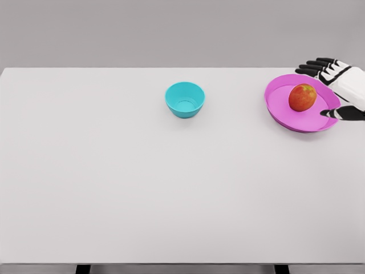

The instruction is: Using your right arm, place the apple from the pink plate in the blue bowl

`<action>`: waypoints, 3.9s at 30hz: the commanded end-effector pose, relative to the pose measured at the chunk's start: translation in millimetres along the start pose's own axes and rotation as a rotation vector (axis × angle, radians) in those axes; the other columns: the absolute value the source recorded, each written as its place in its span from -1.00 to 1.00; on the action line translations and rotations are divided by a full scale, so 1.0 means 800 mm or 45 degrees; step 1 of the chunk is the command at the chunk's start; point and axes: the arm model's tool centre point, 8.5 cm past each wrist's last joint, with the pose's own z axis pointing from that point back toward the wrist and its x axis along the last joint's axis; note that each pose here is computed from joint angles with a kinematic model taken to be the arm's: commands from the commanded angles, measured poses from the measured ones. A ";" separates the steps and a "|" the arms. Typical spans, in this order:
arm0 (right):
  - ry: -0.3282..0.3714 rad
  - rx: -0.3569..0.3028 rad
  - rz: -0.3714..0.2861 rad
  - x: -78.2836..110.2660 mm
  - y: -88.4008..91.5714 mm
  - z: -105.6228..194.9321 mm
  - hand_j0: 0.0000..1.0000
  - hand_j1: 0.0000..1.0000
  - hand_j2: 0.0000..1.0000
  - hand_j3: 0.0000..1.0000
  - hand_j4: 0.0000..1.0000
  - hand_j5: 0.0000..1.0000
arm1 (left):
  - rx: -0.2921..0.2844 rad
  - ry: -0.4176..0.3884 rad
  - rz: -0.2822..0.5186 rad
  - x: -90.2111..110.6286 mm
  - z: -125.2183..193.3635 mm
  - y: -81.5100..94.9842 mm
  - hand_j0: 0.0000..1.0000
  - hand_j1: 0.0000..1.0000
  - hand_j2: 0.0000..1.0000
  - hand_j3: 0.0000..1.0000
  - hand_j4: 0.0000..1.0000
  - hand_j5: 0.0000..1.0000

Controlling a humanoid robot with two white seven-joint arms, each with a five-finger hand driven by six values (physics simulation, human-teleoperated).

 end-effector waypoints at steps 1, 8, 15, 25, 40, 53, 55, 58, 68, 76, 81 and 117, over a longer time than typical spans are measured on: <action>-0.004 0.006 -0.006 0.001 0.002 0.000 1.00 1.00 1.00 1.00 1.00 1.00 | 0.000 0.000 0.000 0.000 0.000 0.000 1.00 1.00 1.00 1.00 1.00 1.00; 0.259 0.347 -0.035 -0.079 0.004 0.030 1.00 1.00 1.00 1.00 1.00 1.00 | 0.000 0.000 0.000 0.000 0.000 0.000 1.00 1.00 1.00 1.00 1.00 1.00; 0.334 0.546 -0.212 -0.133 0.018 -0.060 1.00 1.00 1.00 1.00 1.00 1.00 | 0.000 0.000 0.000 0.000 0.000 0.000 1.00 1.00 1.00 1.00 1.00 1.00; 0.335 0.651 -0.275 -0.132 0.054 -0.111 1.00 1.00 1.00 1.00 1.00 1.00 | 0.000 0.000 0.000 0.000 0.000 0.000 1.00 1.00 1.00 1.00 1.00 1.00; 0.460 0.781 -0.273 -0.148 0.077 -0.125 1.00 1.00 1.00 1.00 1.00 1.00 | 0.000 0.000 0.000 0.000 0.000 0.000 1.00 1.00 1.00 1.00 1.00 1.00; 0.451 0.810 -0.243 -0.142 0.076 -0.146 1.00 1.00 1.00 1.00 1.00 1.00 | 0.000 0.002 0.000 -0.001 0.000 0.000 1.00 1.00 1.00 1.00 1.00 1.00; 0.464 0.815 -0.252 -0.144 0.078 -0.142 1.00 1.00 1.00 1.00 1.00 1.00 | 0.000 0.002 0.000 -0.001 0.000 0.000 1.00 1.00 1.00 1.00 1.00 1.00; 0.467 0.828 -0.238 -0.145 0.078 -0.142 1.00 1.00 1.00 1.00 1.00 1.00 | 0.000 0.000 0.000 0.000 0.000 0.000 1.00 1.00 1.00 1.00 1.00 1.00; 0.468 0.836 -0.230 -0.145 0.079 -0.142 0.08 0.08 0.08 0.08 0.08 0.08 | 0.000 0.002 0.000 0.000 0.000 0.000 1.00 1.00 1.00 1.00 1.00 1.00; 0.462 0.793 -0.207 -0.147 0.057 -0.146 0.08 0.08 0.08 0.08 0.08 0.08 | 0.000 0.002 0.000 -0.001 0.000 0.000 1.00 1.00 1.00 1.00 1.00 1.00; 0.402 0.739 -0.126 -0.137 0.026 -0.165 0.08 0.08 0.08 0.08 0.08 0.08 | 0.000 0.002 0.000 -0.001 0.000 0.000 1.00 1.00 1.00 1.00 1.00 1.00; -0.395 0.590 0.170 0.142 0.039 -0.370 0.09 0.09 0.09 0.09 0.09 0.09 | 0.000 0.000 0.000 0.000 0.000 0.000 1.00 1.00 1.00 1.00 1.00 1.00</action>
